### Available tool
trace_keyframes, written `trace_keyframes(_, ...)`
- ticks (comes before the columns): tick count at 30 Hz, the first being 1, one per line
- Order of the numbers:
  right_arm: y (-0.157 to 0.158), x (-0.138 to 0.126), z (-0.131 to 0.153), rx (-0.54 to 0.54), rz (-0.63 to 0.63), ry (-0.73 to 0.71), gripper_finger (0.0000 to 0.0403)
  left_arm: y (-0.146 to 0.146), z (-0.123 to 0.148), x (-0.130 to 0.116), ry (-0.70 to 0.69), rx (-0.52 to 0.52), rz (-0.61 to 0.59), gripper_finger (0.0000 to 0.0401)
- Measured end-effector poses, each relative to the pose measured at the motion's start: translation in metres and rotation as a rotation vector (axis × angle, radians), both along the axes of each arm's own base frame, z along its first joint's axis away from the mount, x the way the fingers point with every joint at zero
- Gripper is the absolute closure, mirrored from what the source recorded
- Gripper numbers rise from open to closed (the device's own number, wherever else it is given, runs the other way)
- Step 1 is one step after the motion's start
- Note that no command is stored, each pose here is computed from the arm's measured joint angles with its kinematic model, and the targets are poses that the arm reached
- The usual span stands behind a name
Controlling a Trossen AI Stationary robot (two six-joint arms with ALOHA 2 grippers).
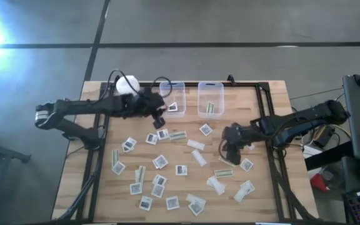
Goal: Pick & Place First Aid Supplies
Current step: Put the bandage into the right transparent bin
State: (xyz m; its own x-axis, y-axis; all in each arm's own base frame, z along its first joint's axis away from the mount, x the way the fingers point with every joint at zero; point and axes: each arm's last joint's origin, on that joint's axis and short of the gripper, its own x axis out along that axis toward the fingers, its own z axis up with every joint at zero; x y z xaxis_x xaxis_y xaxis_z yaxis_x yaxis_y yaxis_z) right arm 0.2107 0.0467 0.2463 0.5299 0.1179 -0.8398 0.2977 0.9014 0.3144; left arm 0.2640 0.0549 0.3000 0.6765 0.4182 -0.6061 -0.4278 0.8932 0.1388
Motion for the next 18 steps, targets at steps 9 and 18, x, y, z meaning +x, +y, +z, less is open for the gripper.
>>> trace_keyframes(9, 0.028, -0.013, -0.003, 0.106, -0.112, 0.084, 0.0349, -0.045, -0.019, -0.007, 0.015, -0.078, -0.104, 0.0304)
trace_keyframes(18, 0.031, -0.028, -0.012, 0.090, -0.272, 0.211, 0.0349, -0.068, -0.046, -0.022, 0.035, -0.189, -0.086, 0.0307)
